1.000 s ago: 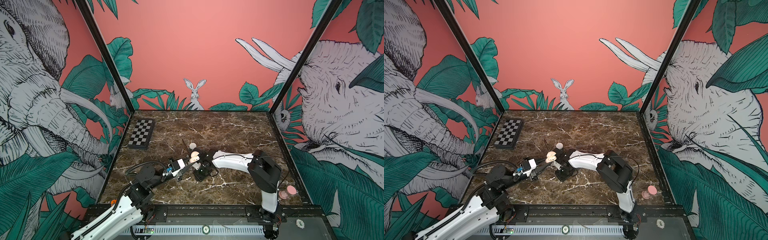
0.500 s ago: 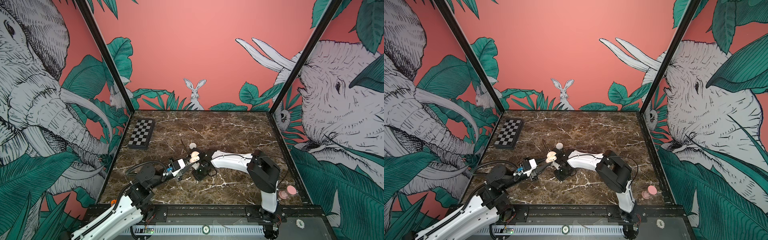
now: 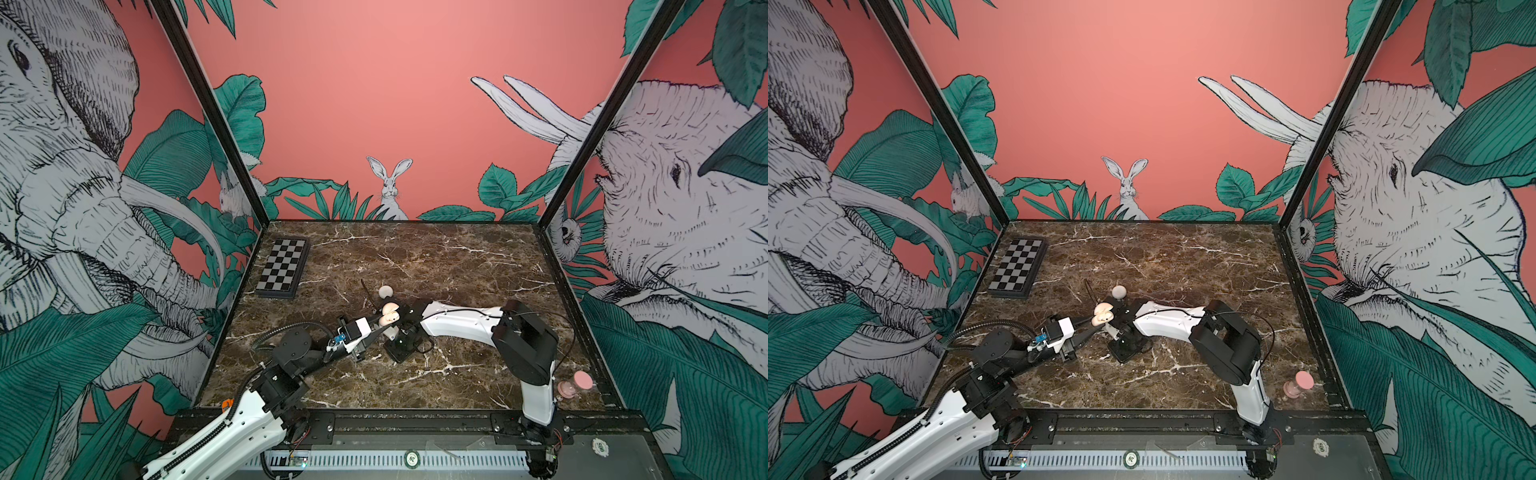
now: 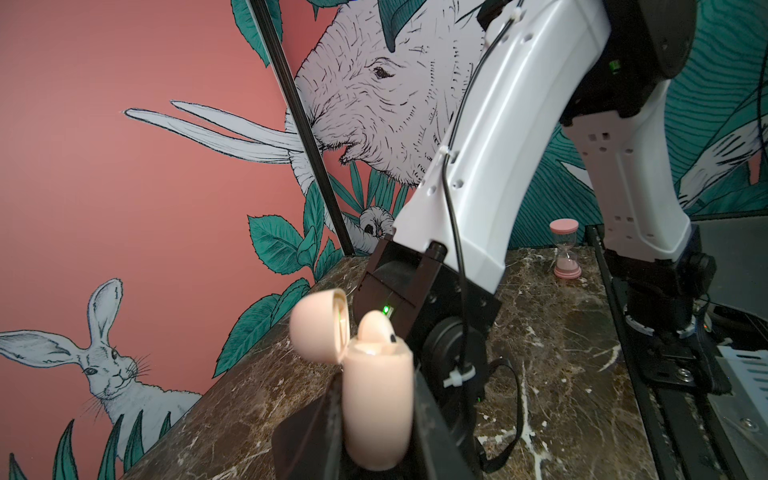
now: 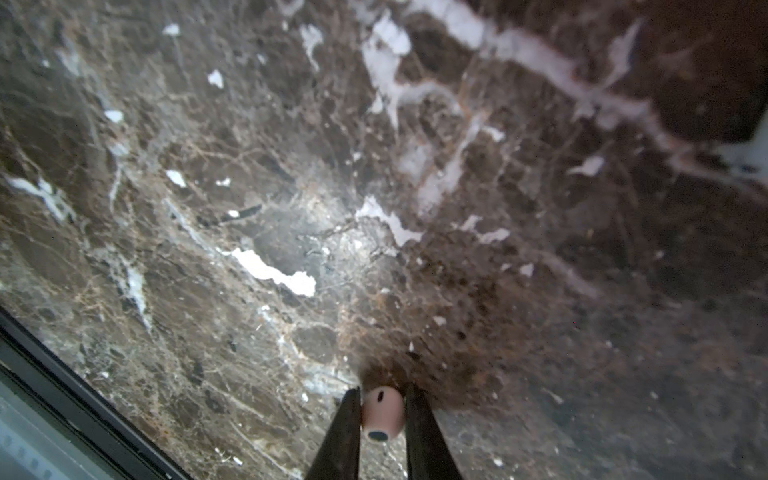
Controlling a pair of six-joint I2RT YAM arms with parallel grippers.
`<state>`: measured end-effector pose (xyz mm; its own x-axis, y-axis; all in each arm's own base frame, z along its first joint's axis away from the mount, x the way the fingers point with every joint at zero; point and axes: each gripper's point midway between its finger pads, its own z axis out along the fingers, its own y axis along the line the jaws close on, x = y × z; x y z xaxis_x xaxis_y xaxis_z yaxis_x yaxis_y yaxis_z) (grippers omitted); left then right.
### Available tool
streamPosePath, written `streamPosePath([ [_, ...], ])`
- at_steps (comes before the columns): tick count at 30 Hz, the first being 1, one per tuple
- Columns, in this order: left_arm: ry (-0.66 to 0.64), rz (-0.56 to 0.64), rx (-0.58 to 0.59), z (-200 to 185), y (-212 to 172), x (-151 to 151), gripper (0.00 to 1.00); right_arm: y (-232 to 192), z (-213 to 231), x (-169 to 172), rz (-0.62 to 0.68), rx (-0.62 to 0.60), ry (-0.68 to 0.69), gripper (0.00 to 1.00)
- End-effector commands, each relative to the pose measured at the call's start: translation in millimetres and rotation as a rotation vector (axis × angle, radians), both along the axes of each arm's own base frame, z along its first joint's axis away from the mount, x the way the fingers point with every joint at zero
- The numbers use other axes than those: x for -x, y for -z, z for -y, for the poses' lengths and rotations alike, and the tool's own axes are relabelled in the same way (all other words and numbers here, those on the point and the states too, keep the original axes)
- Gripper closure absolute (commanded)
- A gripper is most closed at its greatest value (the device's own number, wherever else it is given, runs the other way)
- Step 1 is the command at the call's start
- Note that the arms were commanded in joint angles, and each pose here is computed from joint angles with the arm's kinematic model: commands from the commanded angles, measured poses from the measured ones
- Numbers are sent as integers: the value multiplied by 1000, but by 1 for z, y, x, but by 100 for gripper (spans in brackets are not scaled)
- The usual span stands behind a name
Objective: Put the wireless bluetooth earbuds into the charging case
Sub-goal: 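Lift the earbud with the right gripper and carry it toward the case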
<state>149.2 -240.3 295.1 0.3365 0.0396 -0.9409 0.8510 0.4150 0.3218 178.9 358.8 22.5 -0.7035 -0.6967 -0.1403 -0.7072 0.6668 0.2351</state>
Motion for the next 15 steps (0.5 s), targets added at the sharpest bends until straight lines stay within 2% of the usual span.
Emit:
streamPosePath([
  [1, 3, 16, -10, 0, 0, 0, 100, -2, 6, 1, 26, 26, -8, 82],
  [15, 10, 4, -18, 3, 4, -1, 100, -15, 47, -10, 84, 60, 60, 85],
])
